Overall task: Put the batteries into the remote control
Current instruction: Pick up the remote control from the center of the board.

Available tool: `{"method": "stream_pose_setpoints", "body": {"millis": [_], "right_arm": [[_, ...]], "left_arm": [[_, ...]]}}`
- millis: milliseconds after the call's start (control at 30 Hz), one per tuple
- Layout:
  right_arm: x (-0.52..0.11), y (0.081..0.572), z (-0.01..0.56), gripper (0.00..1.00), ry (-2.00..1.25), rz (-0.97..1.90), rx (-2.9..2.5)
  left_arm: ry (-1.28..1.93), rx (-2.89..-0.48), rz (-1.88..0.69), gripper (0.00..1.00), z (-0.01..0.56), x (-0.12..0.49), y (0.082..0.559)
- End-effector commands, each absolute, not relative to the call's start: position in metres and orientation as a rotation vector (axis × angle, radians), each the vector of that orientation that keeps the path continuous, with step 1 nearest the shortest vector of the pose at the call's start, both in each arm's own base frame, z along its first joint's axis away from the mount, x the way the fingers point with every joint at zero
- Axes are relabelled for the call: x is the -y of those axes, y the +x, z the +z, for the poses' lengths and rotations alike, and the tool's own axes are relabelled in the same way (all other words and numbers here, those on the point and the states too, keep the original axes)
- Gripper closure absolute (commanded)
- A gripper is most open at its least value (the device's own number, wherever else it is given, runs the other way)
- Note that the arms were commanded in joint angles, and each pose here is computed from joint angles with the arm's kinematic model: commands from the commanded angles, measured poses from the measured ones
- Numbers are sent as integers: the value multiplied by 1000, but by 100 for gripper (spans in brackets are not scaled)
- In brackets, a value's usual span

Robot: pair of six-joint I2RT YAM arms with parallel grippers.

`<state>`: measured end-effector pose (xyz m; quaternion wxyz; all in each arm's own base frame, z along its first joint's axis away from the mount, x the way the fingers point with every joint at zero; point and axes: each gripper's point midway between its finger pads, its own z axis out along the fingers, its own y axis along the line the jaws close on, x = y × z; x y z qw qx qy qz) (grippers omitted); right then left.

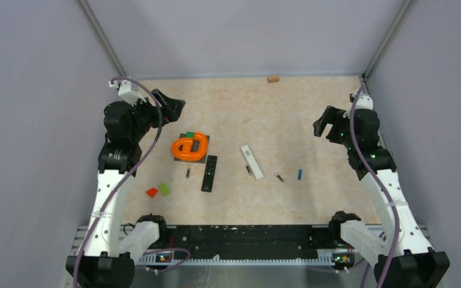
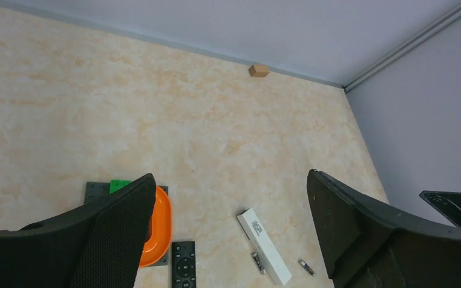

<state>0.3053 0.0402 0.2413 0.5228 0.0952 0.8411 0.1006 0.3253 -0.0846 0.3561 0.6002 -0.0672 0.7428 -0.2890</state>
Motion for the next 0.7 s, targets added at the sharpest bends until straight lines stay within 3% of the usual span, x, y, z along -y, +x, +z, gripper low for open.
{"method": "stream_pose_setpoints", "body": {"millis": [0,300,667], "right_arm": [[-52,322,248,13,253,347,-1942],[-116,336,210,18,183,702,-2030],[-196,337,154,20,89,643,-2211]], "left_arm": [[-270,-1682,-614,1,351,68,329],[-407,-1735,-591,1,315,58,326],[-265,-1776,-707,1,304,83,330]]}}
